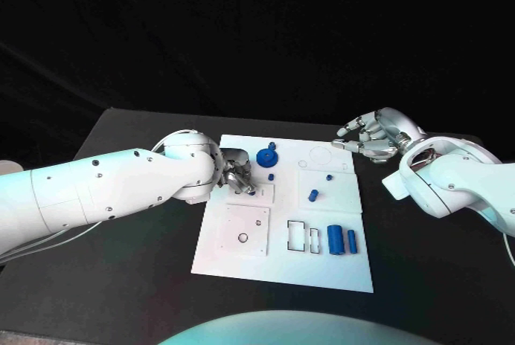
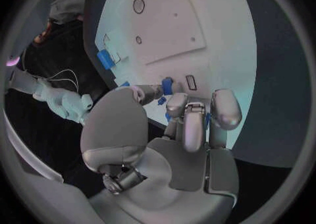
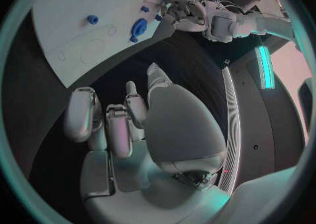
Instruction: Assemble the parts on the task board
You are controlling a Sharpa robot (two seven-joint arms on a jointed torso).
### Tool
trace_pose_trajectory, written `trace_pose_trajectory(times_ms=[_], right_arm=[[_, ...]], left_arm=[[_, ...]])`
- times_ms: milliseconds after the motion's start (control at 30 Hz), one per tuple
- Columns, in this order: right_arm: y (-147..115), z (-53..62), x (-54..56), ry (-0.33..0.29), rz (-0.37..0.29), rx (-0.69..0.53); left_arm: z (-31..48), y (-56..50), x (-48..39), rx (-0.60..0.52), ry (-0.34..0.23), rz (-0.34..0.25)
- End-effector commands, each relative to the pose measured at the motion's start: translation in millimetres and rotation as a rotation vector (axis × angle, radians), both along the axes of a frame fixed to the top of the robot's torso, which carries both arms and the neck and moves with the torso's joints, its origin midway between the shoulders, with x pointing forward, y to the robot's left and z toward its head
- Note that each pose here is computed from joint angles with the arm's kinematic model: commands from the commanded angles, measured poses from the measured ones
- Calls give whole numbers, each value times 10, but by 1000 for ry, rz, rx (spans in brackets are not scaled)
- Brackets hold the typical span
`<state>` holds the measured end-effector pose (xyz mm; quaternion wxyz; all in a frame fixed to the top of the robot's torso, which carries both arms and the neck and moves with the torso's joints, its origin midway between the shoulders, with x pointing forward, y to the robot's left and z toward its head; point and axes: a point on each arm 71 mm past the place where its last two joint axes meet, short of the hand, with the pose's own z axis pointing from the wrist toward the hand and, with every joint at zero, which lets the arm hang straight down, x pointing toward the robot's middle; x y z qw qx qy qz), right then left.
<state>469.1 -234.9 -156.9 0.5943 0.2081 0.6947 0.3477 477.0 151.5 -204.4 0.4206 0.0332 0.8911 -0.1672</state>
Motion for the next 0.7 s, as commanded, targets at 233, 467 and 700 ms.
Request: trace_pose_trajectory(times_ms=[233, 467, 700], right_arm=[[6, -7, -2, 0, 8, -9], [9, -10, -1, 0, 8, -8], [9, -11, 1, 0, 8, -8]], left_arm=[[-38, -11, -28, 19, 30, -20], [-39, -17, -22, 10, 32, -14], [-41, -17, -16, -2, 38, -5]])
